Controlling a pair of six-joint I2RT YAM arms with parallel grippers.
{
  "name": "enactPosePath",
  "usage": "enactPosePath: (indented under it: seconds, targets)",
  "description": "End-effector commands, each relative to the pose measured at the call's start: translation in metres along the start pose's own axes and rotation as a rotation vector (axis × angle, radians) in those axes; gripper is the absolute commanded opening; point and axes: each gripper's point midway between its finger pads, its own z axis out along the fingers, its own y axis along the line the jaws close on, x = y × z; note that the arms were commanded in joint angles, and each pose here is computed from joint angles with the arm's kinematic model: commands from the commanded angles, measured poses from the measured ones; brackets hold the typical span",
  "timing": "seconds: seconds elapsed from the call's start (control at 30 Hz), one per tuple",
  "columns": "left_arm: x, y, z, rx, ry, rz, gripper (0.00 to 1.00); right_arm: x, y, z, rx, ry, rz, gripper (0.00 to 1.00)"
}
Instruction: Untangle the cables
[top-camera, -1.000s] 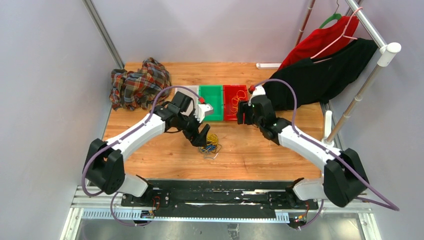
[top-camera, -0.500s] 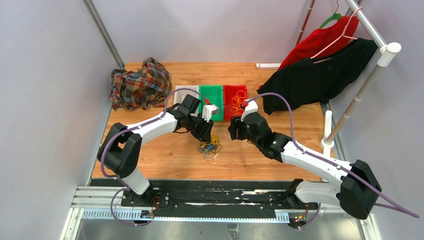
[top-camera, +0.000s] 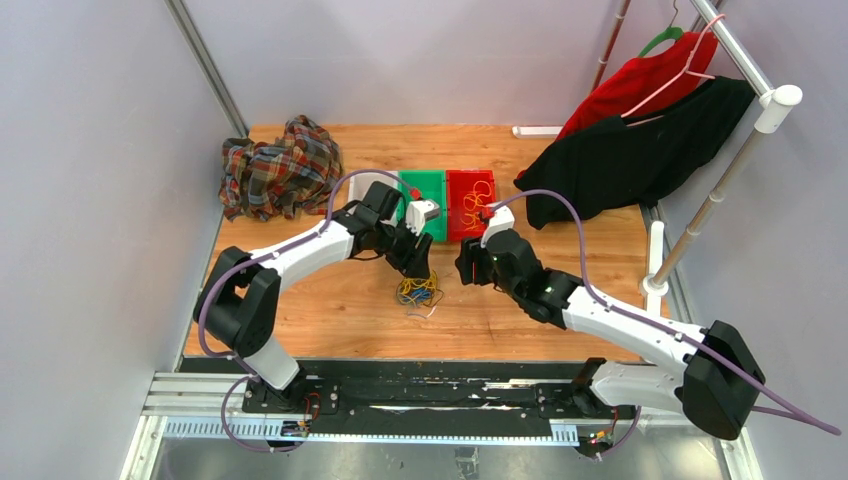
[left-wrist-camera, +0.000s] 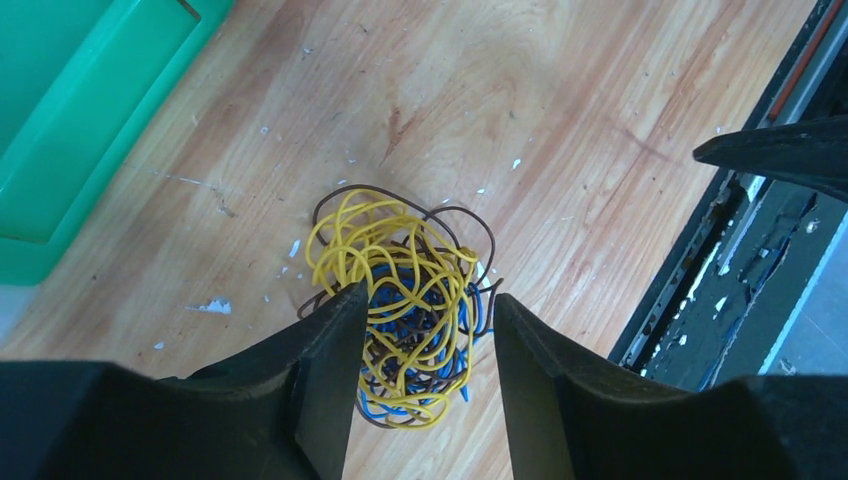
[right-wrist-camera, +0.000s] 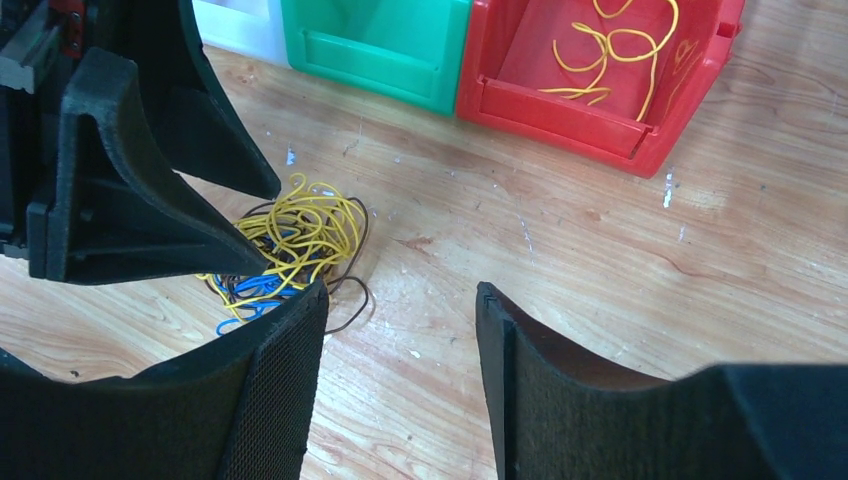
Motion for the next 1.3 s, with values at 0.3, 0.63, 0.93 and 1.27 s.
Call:
enactPosePath:
  seconds: [0.3, 0.63, 0.93, 1.27]
  targets:
    - [-0.007, 0.023, 0.011, -0.088, 0.052, -0.025, 0.43, -0.010, 0.002, -0.011, -0.007, -0.042, -0.003, 0.43]
    - [-0.031, -0.006, -0.023, -0.042, -0.029, 0.019, 0.15, -0.004, 0.019, -0.011, -0.072, -0.061, 0.010, 0.43]
    - [-0.016, -0.022, -0.038, -0.013, -0.039, 0.018, 0.29, -0.005, 0.038, -0.009, -0.114, -0.074, -0.003, 0.65]
    - [-0.008, 0.018, 0.003, -0.138, -0.011, -0.092, 0.64, 0.006, 0.019, -0.017, -0.059, -0.080, 0.004, 0.66]
